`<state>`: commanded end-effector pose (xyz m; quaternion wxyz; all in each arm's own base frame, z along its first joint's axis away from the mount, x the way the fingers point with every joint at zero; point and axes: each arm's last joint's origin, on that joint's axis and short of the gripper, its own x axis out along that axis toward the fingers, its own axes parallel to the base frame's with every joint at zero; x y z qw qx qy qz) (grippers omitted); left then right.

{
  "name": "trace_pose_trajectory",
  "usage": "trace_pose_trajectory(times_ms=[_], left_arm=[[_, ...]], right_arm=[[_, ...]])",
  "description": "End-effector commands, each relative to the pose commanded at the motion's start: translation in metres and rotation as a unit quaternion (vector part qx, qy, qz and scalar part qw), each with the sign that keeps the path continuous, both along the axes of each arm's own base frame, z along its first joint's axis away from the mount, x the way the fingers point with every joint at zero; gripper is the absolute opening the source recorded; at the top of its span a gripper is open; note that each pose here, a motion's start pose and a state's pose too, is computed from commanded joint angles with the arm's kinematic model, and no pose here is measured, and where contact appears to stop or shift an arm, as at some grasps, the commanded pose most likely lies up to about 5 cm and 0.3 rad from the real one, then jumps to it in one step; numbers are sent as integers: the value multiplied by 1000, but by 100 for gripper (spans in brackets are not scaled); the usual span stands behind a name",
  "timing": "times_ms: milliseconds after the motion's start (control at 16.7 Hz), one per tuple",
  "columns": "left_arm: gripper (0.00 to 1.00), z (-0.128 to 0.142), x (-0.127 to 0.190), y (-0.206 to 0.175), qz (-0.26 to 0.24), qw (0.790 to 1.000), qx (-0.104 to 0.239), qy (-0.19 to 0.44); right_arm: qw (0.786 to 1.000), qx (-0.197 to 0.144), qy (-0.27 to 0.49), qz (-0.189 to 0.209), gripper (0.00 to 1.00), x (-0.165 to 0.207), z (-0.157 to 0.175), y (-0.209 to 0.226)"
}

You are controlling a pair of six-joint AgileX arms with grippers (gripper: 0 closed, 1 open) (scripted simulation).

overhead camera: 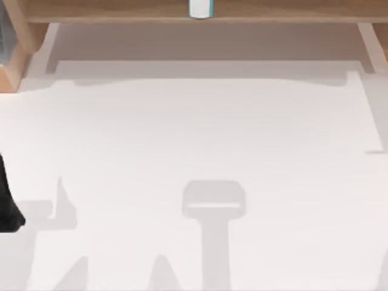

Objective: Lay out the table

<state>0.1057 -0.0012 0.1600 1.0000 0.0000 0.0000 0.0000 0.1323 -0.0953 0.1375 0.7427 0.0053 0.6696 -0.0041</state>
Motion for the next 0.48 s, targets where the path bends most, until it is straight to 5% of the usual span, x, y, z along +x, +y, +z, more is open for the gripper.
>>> trace_pose_trajectory(times_ms=[120, 480], left_arm=[[100, 0, 0, 0, 0, 1000, 0, 0], [100, 0, 0, 0, 0, 1000, 0, 0]], right_arm=[[1000, 0, 0, 0, 100, 0, 0, 0], [1000, 0, 0, 0, 100, 0, 0, 0]])
